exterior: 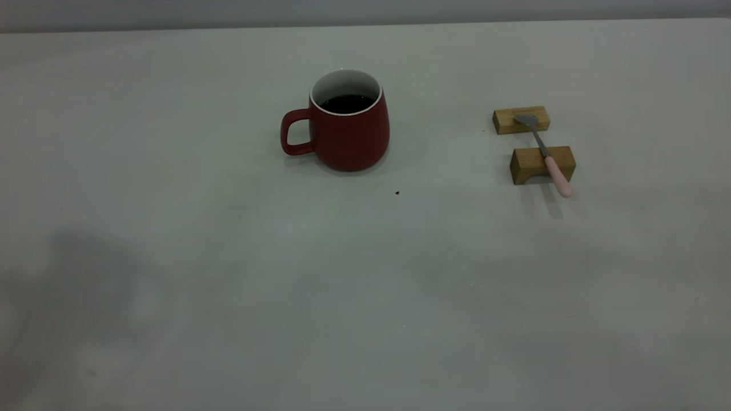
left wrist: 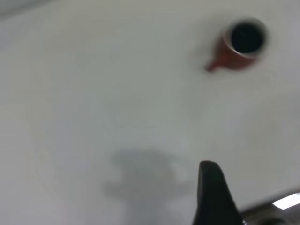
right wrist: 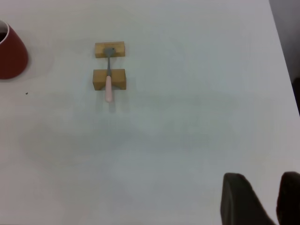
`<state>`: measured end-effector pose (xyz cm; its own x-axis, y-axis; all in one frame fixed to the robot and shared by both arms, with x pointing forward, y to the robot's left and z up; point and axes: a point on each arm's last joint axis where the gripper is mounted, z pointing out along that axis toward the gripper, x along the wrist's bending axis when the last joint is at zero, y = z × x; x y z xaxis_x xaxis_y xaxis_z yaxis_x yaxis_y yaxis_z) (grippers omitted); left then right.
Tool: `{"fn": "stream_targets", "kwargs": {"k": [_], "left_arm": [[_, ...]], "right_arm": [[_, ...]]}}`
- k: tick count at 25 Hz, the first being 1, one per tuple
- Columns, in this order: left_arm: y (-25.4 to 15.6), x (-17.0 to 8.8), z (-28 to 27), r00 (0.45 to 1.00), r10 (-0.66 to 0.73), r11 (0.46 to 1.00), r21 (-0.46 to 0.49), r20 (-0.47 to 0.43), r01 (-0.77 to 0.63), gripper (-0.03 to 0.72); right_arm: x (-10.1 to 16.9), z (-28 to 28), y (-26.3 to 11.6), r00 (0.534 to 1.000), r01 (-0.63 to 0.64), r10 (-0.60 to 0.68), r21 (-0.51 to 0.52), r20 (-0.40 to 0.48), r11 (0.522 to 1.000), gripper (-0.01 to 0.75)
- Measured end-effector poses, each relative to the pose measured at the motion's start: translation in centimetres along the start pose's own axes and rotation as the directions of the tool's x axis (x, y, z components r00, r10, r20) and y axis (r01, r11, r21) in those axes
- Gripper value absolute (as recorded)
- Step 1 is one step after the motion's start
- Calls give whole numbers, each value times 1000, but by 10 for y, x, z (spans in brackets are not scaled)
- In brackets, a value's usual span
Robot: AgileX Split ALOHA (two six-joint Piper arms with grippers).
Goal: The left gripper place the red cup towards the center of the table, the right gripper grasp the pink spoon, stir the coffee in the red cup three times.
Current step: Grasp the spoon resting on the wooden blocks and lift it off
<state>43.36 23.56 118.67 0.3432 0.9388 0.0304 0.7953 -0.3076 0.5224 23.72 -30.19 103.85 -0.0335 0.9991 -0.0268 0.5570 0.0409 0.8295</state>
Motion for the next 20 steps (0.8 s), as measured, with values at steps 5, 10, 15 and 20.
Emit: {"fn": "stream_targets", "kwargs": {"k": [5, 10, 15, 20], "left_arm": [[-73, -8, 9, 998, -8, 997, 78, 67, 3, 502], [-146, -11, 28, 997, -8, 992, 128, 71, -1, 502], [-195, -13, 44, 998, -5, 994, 113, 69, -3, 502], [-223, -14, 48, 996, 49, 997, 49, 69, -53, 502]], "right_arm": [[0, 0, 0, 1000, -1, 1, 0, 0, 1000, 237], [0, 0, 0, 1000, -1, 1, 0, 0, 1000, 237], [0, 0, 0, 1000, -1, 1, 0, 0, 1000, 237], [0, 0, 0, 1000, 0, 0, 0, 0, 1000, 237]]}}
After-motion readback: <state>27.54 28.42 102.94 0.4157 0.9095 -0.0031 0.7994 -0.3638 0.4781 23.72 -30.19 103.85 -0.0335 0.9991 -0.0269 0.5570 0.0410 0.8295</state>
